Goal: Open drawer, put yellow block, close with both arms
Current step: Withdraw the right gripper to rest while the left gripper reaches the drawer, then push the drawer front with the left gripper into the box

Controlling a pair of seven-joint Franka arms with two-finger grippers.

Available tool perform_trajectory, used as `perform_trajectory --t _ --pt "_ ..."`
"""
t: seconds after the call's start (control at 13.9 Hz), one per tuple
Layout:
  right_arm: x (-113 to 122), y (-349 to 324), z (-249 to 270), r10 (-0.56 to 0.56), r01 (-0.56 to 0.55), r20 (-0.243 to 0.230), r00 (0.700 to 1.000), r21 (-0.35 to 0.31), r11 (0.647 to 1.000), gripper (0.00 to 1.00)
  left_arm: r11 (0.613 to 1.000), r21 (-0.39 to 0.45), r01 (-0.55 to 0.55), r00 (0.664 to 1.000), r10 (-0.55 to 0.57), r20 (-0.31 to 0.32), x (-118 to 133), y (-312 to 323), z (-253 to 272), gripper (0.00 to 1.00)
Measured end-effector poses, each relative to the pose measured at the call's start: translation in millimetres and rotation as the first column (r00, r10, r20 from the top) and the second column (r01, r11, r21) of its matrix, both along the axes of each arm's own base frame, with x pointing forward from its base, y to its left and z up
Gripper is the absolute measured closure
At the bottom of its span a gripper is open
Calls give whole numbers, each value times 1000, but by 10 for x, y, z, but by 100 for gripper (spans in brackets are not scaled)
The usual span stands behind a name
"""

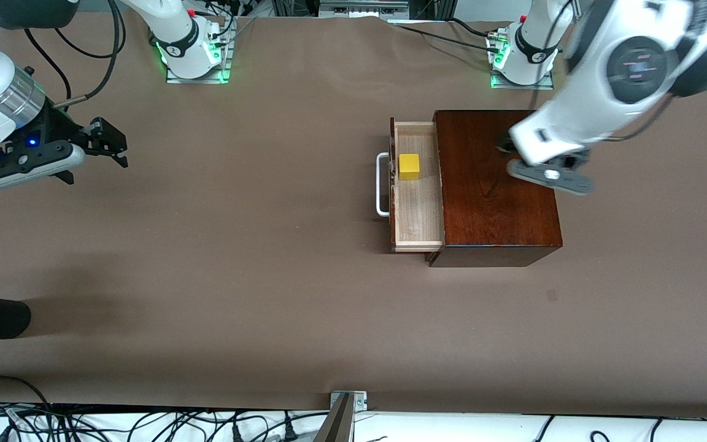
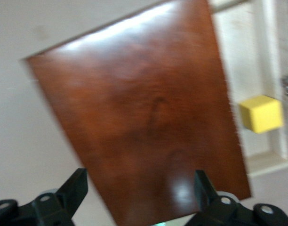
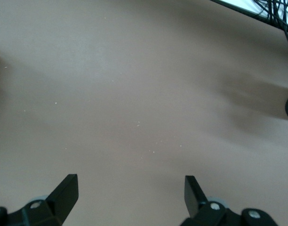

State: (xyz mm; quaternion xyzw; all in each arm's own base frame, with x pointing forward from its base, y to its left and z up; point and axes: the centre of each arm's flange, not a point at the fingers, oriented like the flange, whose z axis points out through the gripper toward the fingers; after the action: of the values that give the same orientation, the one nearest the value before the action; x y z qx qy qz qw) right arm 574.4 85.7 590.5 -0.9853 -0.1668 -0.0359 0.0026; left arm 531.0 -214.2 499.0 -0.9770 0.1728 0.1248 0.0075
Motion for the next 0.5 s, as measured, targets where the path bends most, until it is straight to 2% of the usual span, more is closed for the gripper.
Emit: perform_trajectory --t 0.29,0.5 --pt "27 -186 -9 -35 35 -2 999 -2 999 0 983 -169 66 993 -82 -89 -229 -853 -96 0" --pt "39 -264 19 -53 53 5 999 -1 999 0 958 -250 141 978 -174 -115 -210 -1477 -214 0"
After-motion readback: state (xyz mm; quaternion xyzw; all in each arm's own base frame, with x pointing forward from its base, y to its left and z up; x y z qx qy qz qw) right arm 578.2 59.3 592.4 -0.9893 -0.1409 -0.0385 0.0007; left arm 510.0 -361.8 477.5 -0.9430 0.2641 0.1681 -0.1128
